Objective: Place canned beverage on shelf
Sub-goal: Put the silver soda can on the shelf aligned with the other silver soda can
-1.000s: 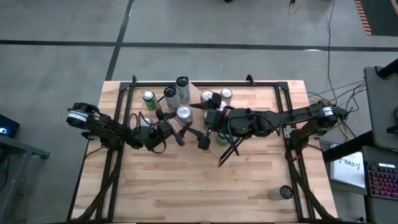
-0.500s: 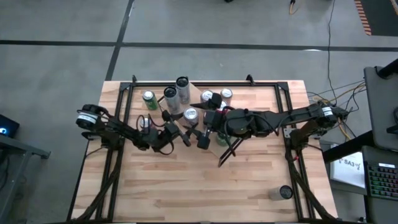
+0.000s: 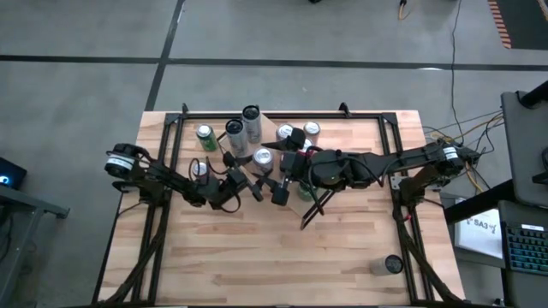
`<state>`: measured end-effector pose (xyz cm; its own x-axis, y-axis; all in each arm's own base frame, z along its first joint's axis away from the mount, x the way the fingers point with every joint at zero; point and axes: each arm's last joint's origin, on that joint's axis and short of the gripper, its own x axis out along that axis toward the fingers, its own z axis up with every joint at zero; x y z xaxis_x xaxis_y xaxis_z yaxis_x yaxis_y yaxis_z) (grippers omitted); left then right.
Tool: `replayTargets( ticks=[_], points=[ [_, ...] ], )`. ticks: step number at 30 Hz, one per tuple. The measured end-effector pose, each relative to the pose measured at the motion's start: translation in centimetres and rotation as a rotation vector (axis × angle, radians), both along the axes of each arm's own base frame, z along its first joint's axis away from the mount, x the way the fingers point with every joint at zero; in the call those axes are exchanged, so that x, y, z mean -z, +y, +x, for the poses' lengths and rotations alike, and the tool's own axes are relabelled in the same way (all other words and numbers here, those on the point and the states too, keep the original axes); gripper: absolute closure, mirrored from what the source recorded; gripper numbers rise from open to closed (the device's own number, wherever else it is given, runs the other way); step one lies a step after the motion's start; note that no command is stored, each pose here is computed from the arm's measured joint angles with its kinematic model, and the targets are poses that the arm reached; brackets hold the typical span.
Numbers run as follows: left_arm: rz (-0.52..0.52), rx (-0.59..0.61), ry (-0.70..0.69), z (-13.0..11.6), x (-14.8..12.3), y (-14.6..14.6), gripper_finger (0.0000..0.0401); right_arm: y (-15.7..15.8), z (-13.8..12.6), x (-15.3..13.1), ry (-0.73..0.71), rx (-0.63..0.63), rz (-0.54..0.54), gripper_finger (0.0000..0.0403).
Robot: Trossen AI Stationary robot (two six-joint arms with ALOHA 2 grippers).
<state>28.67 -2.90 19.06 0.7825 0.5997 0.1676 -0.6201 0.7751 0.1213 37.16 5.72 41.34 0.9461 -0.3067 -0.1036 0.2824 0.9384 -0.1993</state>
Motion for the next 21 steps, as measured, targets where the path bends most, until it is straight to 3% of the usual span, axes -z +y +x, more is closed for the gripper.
replayTargets(
  ticks=[21],
  points=[
    [-0.04,-0.008,0.011,0.05,0.4,0.02,0.0096,0.43,-0.07,0.01,0.001,-0.013,-0.001,0.0044]
  ],
)
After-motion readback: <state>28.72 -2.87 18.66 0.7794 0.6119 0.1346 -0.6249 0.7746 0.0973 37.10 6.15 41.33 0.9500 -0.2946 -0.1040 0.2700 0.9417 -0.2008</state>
